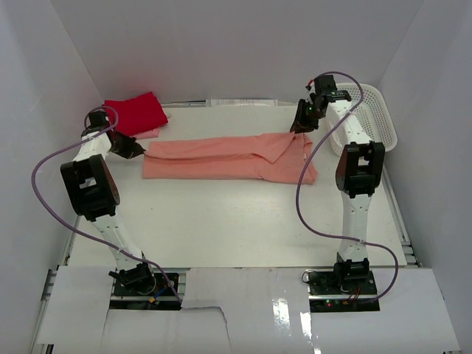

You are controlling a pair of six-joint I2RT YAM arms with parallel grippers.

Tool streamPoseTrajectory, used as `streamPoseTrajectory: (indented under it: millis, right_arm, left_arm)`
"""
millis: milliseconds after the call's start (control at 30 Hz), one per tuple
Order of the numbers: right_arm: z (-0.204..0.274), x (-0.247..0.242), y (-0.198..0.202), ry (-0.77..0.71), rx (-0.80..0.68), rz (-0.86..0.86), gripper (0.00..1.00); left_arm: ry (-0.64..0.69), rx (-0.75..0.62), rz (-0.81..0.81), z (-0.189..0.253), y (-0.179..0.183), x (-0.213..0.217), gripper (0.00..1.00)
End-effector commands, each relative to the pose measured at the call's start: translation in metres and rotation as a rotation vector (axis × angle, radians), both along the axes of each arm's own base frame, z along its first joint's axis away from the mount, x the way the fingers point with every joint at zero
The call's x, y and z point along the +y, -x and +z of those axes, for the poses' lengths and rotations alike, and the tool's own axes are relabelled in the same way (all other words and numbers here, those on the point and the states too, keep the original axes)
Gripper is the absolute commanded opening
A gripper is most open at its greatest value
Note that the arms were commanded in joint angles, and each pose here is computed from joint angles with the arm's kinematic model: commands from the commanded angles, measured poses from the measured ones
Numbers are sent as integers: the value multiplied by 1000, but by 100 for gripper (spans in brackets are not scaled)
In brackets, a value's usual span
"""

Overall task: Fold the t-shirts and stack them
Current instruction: Fold the other side of the tshirt into a rectangle

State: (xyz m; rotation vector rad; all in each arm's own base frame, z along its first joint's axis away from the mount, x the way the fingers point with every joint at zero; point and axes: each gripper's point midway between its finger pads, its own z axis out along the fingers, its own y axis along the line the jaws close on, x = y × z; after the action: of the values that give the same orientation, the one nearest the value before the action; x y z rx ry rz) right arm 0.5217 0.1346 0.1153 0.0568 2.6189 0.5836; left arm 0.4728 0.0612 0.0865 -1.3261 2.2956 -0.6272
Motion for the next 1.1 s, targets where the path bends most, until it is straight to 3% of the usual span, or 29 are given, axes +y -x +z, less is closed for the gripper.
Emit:
streamPoseTrajectory:
  millis: [0, 33, 100, 167, 200, 267, 333, 367, 533, 700, 867, 1067]
  right_arm:
    - [26, 3, -22, -38, -133, -1, 33]
    - [35, 3, -23, -42, -160, -4, 34]
    - [46, 2, -30, -44, -224, -11, 48]
    - [53, 1, -21, -46, -246, -5, 61]
    - [57, 0, -19, -43, -261, -4, 67]
    - [59, -3, -4, -29, -253, -2, 68]
    - [71, -4, 11, -24, -269, 7, 68]
    - [55, -6, 26, -14, -227, 13, 68]
    - [50, -15, 79, 12, -194, 6, 68]
    - [10, -32, 123, 92, -69, -19, 69]
    - [-11, -40, 142, 127, -7, -29, 69]
    - [-37, -43, 146, 149, 42, -30, 68]
  left_arm:
    - [-33, -41, 13, 14, -7, 5, 22]
    - [-35, -49, 14, 15, -9, 6, 31]
    - [-40, -68, 16, 20, -14, 8, 57]
    - [-58, -88, 13, 25, -19, 11, 73]
    - [-81, -111, 18, 35, -23, 14, 86]
    - [-127, -128, 38, 46, -23, 22, 98]
    - [-191, -165, 52, 65, -25, 31, 98]
    - [-205, -174, 51, 70, -25, 33, 98]
    - [-212, -227, -62, 89, -14, 0, 98]
    - [-163, -185, -164, 58, 18, -42, 96]
    - [-89, -185, -247, 38, 30, -68, 94]
    - [-113, -190, -265, 31, 24, -71, 94]
